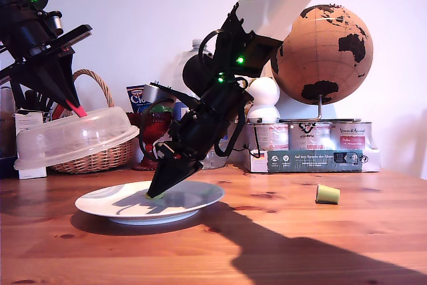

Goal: Lift the plastic dome with your left arm while removing the green coffee capsule from the plate using your right arm.

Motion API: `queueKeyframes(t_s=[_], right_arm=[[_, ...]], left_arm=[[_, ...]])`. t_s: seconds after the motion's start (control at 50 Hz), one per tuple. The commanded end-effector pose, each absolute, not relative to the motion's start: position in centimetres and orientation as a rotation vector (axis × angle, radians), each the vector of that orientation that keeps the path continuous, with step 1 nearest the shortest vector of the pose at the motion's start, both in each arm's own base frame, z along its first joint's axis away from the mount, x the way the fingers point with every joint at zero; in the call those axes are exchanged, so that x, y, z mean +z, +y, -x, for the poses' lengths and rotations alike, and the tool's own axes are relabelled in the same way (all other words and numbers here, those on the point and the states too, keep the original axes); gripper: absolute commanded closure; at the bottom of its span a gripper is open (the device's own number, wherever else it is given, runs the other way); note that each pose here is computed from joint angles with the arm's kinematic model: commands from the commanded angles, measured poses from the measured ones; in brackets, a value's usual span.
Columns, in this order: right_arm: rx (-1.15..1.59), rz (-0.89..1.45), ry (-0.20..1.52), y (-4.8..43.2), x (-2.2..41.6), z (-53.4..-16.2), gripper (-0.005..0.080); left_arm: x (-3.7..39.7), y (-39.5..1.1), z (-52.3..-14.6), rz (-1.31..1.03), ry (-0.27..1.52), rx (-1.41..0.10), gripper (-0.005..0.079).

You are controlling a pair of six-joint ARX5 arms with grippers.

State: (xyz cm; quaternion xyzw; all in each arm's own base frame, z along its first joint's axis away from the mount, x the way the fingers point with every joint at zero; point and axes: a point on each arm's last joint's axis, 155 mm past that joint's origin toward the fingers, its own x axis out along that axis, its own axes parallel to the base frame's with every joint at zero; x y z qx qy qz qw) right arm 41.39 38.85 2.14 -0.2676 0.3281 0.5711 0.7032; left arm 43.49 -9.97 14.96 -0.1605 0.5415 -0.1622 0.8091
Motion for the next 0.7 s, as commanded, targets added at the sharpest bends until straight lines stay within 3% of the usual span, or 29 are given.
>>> queueKeyframes(t_s=[0.0,0.5,0.68], right_arm=[[1.268,0.599,0.748,39.3,1.5,-41.3,0.0765],[1.236,0.578,0.74,39.5,3.8,-42.3,0.0763],[1.231,0.608,0.754,39.0,3.4,-42.3,0.0578]], left_arm=[[16.6,-10.2,-43.8,0.33,1.111,-0.369,0.0764],[16.5,-10.2,-43.8,0.33,1.113,-0.369,0.0764],[16.5,-10.3,-43.8,0.331,1.113,-0.37,0.0764]])
